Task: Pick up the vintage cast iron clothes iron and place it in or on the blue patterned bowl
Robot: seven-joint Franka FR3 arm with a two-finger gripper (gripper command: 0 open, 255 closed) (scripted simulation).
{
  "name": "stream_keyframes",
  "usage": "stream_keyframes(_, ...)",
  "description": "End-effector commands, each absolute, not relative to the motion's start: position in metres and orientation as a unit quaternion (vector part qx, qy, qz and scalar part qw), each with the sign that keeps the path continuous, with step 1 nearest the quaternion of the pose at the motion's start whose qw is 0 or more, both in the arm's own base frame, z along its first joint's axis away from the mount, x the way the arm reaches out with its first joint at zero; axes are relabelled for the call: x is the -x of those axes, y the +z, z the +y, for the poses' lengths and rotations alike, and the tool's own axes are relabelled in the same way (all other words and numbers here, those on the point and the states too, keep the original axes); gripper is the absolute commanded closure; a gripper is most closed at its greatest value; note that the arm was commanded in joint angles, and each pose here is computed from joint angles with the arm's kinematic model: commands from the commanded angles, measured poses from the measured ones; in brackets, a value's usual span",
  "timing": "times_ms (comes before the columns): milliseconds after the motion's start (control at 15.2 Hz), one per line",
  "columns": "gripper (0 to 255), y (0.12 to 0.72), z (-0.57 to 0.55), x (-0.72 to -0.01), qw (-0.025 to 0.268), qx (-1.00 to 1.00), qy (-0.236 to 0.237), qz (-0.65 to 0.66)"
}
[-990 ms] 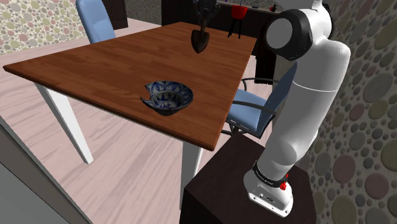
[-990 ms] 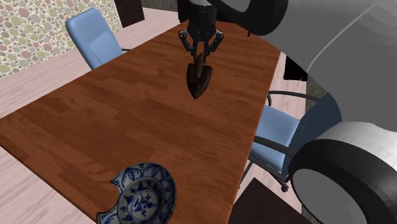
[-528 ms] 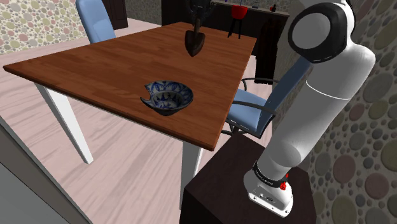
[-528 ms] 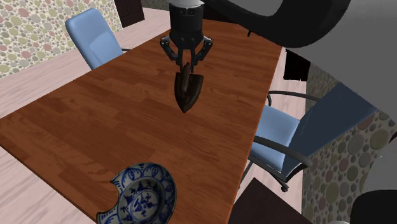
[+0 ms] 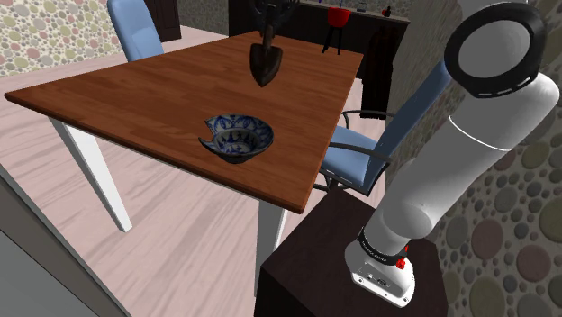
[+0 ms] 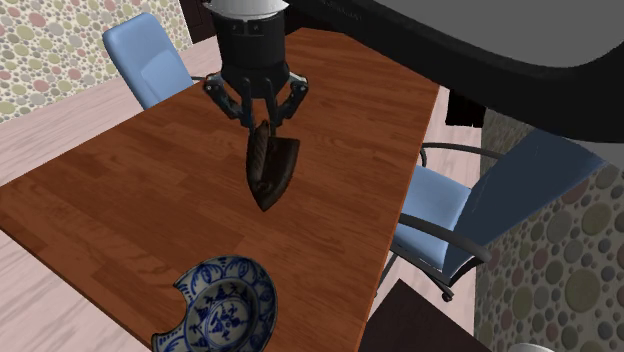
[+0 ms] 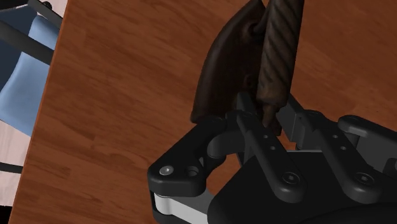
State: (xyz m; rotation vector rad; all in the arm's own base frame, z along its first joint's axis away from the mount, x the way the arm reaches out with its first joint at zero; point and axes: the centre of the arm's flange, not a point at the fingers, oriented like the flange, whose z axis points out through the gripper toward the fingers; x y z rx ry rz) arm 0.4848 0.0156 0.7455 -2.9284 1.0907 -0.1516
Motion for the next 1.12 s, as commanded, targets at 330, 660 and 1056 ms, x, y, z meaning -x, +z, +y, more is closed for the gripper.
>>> stream_keyframes(330, 255, 0.761, 0.102, -0.456, 0.006, 0.936, -0.048, 0.349)
stream_keyframes(660, 255, 0.771, 0.163, -0.434, 0.006, 0.936, -0.048, 0.349)
stream_keyframes(1056, 255, 0.747, 0.177, -0.429, 0.006, 0.936, -0.048, 0.349)
